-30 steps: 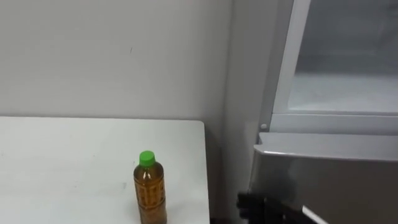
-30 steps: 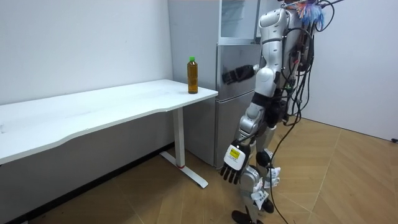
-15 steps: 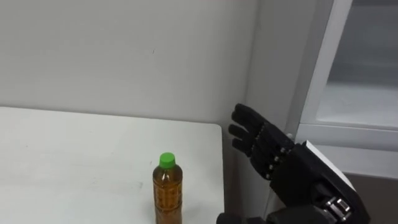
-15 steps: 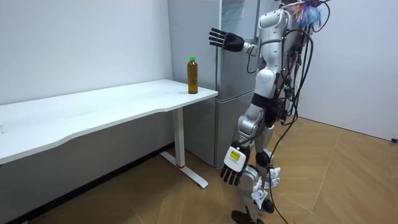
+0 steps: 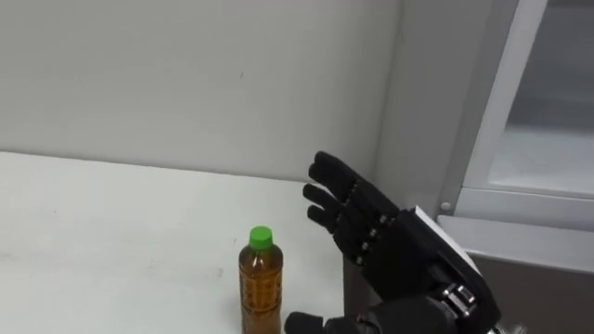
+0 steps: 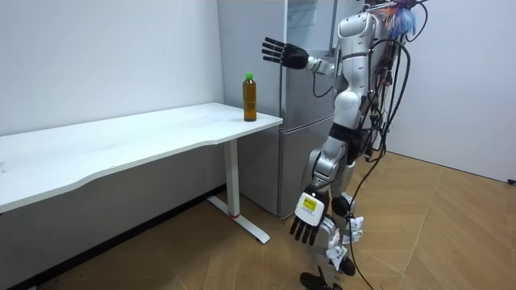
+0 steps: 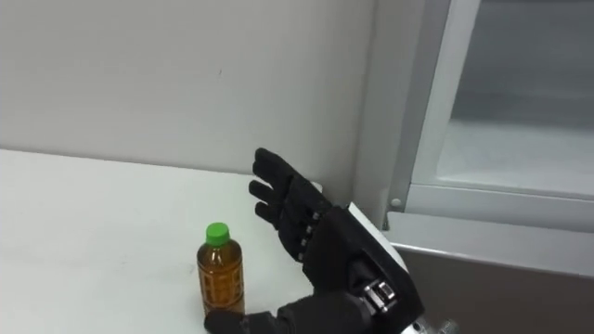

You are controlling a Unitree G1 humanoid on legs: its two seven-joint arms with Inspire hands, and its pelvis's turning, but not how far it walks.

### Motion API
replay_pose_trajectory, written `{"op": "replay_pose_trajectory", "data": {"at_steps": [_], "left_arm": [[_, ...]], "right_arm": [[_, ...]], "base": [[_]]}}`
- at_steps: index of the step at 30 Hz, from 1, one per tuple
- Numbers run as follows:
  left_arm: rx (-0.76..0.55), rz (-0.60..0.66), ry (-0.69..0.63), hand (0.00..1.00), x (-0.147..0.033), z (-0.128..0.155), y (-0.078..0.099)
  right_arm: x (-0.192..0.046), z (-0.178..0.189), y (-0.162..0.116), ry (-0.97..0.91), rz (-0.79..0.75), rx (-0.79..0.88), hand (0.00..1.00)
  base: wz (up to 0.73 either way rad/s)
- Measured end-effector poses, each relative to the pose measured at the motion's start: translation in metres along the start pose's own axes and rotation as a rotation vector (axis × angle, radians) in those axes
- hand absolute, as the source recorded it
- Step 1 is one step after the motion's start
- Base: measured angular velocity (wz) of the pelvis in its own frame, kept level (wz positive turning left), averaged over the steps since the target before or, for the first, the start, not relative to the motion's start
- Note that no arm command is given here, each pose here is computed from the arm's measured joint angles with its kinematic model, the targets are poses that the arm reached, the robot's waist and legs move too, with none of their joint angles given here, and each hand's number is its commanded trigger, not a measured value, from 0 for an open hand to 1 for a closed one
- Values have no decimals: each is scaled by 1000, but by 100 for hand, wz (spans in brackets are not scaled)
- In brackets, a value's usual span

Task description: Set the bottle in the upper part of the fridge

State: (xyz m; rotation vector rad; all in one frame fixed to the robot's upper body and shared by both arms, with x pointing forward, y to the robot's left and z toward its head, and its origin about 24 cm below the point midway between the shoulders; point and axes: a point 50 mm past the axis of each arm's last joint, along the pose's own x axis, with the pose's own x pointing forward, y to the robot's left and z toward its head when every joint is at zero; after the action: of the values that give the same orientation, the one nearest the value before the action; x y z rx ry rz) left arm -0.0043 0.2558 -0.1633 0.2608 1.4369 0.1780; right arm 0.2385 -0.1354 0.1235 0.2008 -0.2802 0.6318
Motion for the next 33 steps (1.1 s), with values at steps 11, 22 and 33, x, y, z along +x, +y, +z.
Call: {"op": "replay_pose_trajectory", "data": {"at_steps": [11,22,33], "left_arm": [[21,16,-24,0,0,7,1],[31,17,-26,0,0,5,-1],[48,19,-17,0,0,5,-1]], "right_arm": [[5,-26,-11,57,-196,76,0],[8,-45,-24,107,-368,75,0],[1,-60,-32,188,-498,-18,0]], "base": [[15],[3],[8]]}}
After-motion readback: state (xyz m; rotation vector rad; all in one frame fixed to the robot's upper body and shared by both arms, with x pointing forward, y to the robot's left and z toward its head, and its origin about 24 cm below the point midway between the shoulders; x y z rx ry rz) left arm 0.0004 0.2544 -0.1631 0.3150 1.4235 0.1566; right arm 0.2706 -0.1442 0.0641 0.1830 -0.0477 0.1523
